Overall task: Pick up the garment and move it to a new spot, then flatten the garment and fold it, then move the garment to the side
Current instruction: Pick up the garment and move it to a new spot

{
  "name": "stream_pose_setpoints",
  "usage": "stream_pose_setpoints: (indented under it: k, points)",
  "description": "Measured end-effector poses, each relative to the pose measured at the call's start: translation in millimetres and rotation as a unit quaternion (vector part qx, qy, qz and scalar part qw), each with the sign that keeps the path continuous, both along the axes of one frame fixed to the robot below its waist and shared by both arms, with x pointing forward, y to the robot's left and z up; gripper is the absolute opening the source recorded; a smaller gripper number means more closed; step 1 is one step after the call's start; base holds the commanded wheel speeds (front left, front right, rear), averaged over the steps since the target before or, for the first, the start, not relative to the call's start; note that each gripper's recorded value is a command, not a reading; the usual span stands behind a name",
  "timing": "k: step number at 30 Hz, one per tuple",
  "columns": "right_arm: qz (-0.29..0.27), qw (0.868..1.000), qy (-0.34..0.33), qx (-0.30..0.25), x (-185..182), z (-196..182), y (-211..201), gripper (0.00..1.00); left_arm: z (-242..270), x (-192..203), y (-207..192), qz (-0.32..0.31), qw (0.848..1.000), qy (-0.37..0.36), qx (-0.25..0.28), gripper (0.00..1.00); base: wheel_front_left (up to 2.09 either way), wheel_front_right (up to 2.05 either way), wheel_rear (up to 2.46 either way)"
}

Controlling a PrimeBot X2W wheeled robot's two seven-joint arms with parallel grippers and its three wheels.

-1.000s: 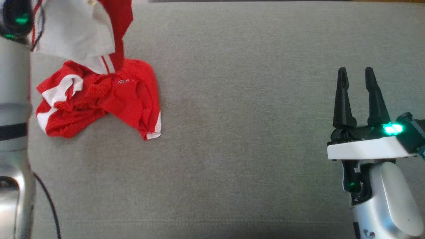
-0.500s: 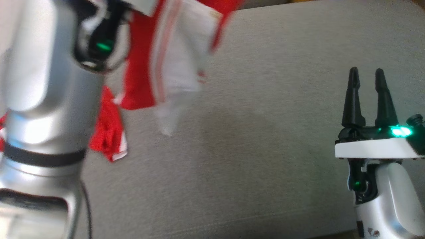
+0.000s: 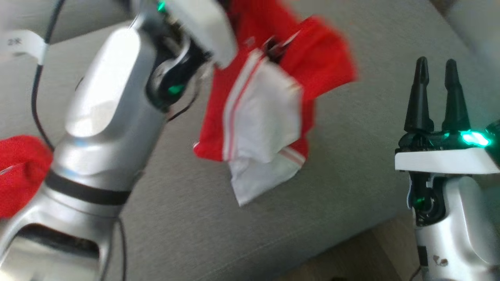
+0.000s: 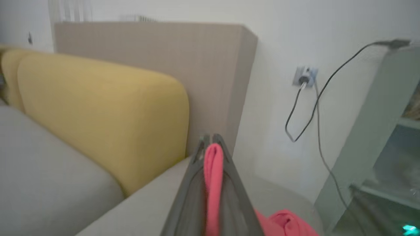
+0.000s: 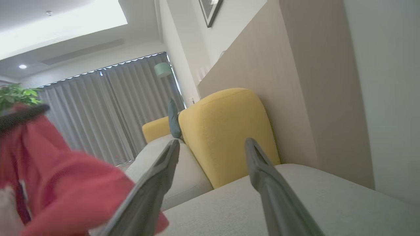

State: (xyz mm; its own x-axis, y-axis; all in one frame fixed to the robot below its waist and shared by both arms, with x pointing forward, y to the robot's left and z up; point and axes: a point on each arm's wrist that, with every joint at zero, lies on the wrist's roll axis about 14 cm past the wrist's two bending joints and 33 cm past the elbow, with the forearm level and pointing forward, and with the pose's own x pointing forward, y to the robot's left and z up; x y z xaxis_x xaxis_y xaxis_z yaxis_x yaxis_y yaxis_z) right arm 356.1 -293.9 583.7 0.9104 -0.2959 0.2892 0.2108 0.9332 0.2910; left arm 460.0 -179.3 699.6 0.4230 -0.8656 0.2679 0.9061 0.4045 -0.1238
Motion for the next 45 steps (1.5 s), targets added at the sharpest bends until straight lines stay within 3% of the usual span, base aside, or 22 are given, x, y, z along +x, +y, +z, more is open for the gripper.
stream_pose_setpoints:
  k: [5, 7, 13, 19, 27, 34, 40, 45]
  points:
    - [-0.032, 0.999, 0.01, -0.002, -12, -3, -19, 1.0, -100, 41, -5, 0.017, 0.991, 0.07, 0.108, 0.0, 0.0, 0.0, 0.0]
    - [-0.042, 0.999, 0.018, -0.001, -14, -7, -24, 1.0, -119, 60, -5, 0.037, 0.989, 0.059, 0.132, 1.0, 0.0, 0.0, 0.0]
    - [-0.053, 0.998, 0.041, -0.005, -10, -19, -30, 1.0, -87, 118, -2, 0.114, 0.991, 0.005, 0.072, 1.0, 0.0, 0.0, 0.0]
    - [-0.031, 0.999, 0.04, -0.017, 5, -20, -18, 1.0, -80, 122, 21, 0.142, 0.989, 0.008, 0.04, 1.0, 0.0, 0.0, 0.0]
    - [0.031, 0.999, 0.029, -0.029, 35, -17, 21, 1.0, -56, 119, 96, 0.207, 0.978, 0.006, -0.003, 1.0, 0.0, 0.0, 0.0]
    - [0.1, 0.993, 0.048, -0.029, 48, -35, 69, 1.0, -62, 83, 187, 0.294, 0.955, 0.014, -0.037, 1.0, 0.0, 0.0, 0.0]
    - [0.151, 0.987, 0.051, -0.029, 55, -37, 107, 1.0, -100, 19, 257, 0.384, 0.921, 0.044, -0.05, 1.0, 0.0, 0.0, 0.0]
    - [0.175, 0.982, 0.061, -0.025, 52, -43, 124, 1.0, -136, -42, 293, 0.445, 0.89, 0.082, -0.054, 1.0, 0.0, 0.0, 0.0]
